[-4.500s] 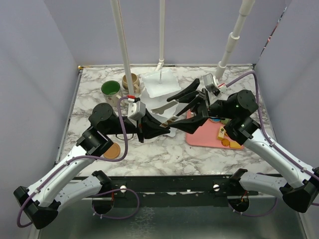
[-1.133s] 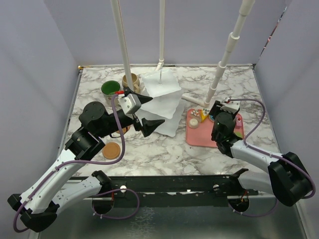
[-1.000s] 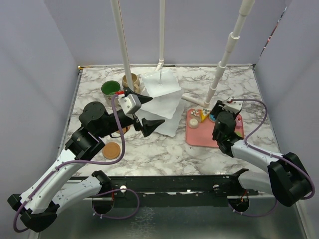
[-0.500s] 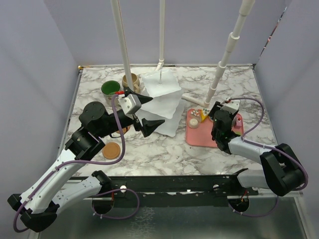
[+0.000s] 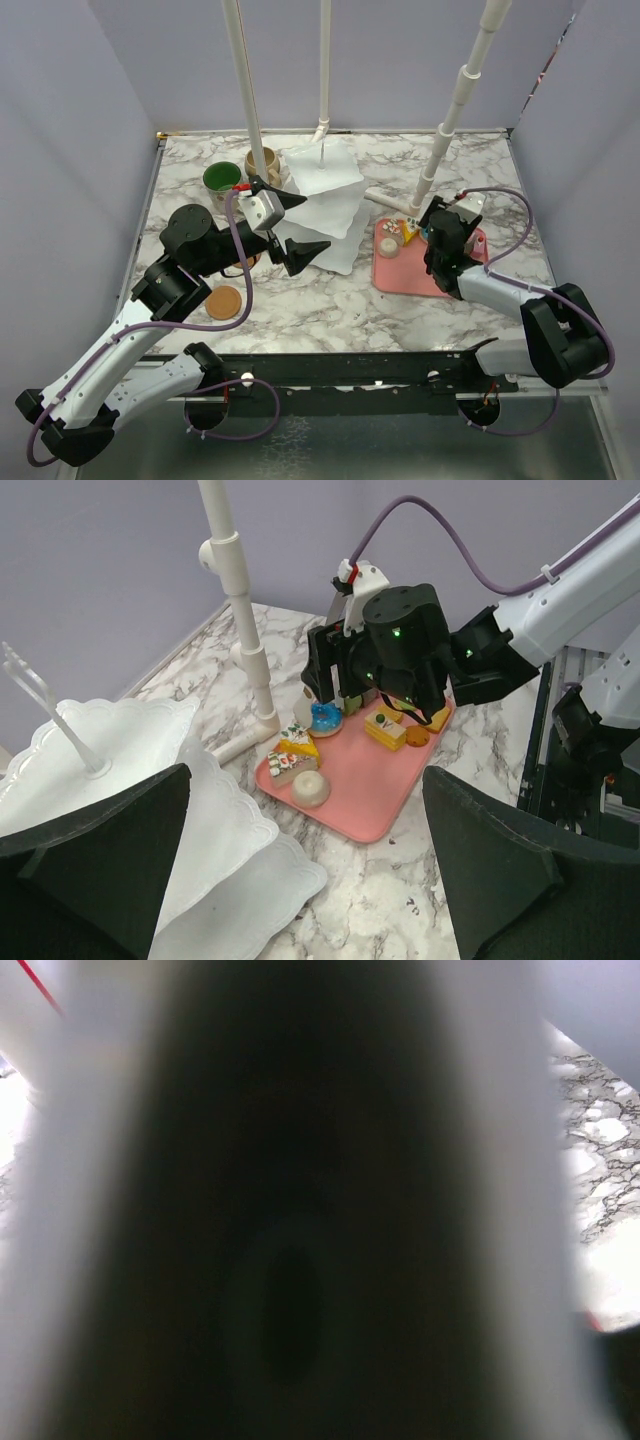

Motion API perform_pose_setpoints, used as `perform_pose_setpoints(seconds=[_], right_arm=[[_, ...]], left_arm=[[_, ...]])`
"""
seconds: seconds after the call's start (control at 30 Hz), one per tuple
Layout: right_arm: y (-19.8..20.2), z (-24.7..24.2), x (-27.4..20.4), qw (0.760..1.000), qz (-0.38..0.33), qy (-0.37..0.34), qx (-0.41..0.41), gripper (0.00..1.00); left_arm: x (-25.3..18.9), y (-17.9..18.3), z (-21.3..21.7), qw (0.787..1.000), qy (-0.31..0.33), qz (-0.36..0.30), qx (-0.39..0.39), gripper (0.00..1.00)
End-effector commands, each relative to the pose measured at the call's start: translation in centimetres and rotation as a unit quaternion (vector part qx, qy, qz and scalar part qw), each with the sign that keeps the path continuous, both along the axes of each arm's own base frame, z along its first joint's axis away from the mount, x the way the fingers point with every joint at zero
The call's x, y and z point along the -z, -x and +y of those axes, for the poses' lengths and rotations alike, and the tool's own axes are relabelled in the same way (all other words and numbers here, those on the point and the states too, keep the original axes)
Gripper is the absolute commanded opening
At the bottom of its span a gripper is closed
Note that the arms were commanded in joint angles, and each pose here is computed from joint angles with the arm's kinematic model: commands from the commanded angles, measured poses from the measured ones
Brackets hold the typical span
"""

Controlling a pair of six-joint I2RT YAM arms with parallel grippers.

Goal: Serve the afternoon tea
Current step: Pick up the desert from the tray.

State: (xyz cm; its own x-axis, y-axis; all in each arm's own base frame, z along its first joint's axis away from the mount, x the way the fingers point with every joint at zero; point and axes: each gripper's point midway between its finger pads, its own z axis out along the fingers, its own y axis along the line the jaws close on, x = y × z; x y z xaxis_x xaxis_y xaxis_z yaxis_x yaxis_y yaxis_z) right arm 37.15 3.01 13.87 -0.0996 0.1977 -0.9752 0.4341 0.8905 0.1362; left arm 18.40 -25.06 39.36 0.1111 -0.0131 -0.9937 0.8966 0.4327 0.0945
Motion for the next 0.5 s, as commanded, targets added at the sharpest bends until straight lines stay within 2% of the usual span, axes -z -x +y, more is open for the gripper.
perform_pose_setpoints(seconds=[0.0, 0.23, 0.47], right_arm=[[-0.4, -0.3, -0.1, 1.0, 0.017, 0.005, 0.013, 0.72], [-0.7, 0.2, 0.5, 1.0, 0.026, -0.003, 0.008, 0.73], [-1.1, 0.4, 1.9, 0.999, 0.048, -0.009, 0.017, 0.68]], left_arm=[[0.1, 0.6, 0.1, 1.0, 0.0, -0.007, 0.009, 0.99], [0.0, 0.5, 0.1, 1.0, -0.001, -0.009, 0.009, 0.99], [-0.3, 0.6, 0.4, 1.0, 0.002, -0.013, 0.002, 0.99]])
